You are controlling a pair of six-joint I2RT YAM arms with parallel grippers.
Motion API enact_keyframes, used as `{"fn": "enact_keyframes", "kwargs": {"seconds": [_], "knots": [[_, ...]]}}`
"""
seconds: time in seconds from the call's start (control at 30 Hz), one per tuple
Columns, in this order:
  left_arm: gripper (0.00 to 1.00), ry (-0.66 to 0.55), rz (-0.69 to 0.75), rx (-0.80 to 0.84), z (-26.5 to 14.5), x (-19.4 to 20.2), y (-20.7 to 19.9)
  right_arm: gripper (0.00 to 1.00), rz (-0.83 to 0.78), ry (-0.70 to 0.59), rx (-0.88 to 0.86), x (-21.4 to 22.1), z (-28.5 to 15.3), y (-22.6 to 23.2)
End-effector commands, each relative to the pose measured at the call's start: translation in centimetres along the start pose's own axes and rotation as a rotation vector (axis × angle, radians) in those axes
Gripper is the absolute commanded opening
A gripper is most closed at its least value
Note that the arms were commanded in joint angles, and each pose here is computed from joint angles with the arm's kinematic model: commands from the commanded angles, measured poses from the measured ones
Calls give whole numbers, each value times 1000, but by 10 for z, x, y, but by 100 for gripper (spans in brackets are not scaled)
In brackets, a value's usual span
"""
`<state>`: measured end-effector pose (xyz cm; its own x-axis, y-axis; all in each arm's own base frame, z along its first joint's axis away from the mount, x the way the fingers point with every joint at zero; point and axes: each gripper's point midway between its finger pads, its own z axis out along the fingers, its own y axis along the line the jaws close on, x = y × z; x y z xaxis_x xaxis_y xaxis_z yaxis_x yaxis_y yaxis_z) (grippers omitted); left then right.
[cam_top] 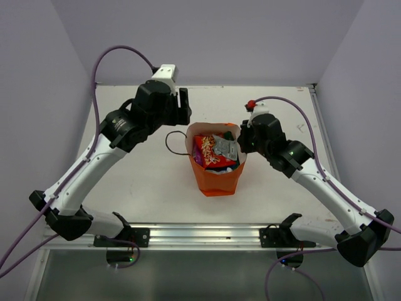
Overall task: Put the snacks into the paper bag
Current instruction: Adjust the paper bag at the center of the board.
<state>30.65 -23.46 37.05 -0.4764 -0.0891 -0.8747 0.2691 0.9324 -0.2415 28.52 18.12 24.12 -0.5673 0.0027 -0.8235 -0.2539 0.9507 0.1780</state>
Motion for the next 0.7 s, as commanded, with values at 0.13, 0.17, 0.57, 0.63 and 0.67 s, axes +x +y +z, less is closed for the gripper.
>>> {"fn": "enact_keyframes", "kwargs": {"seconds": [0.13, 0.17, 0.57, 0.63, 0.67], "knots": [[72, 181, 42, -38, 10, 55, 29, 4, 4, -37, 10, -11, -2, -1], [72, 202, 42, -30, 13, 62, 28, 4, 5, -36, 8, -11, -1, 0], [44, 383, -9, 119, 49, 132, 2, 4, 1, -23, 7, -6, 4, 0], [26, 383, -9, 119, 51, 131, 1, 4, -1, -17, 9, -5, 6, 0], [21, 368, -8, 118, 51, 125, 0, 4, -3, -16, 10, -6, 7, 1]]}}
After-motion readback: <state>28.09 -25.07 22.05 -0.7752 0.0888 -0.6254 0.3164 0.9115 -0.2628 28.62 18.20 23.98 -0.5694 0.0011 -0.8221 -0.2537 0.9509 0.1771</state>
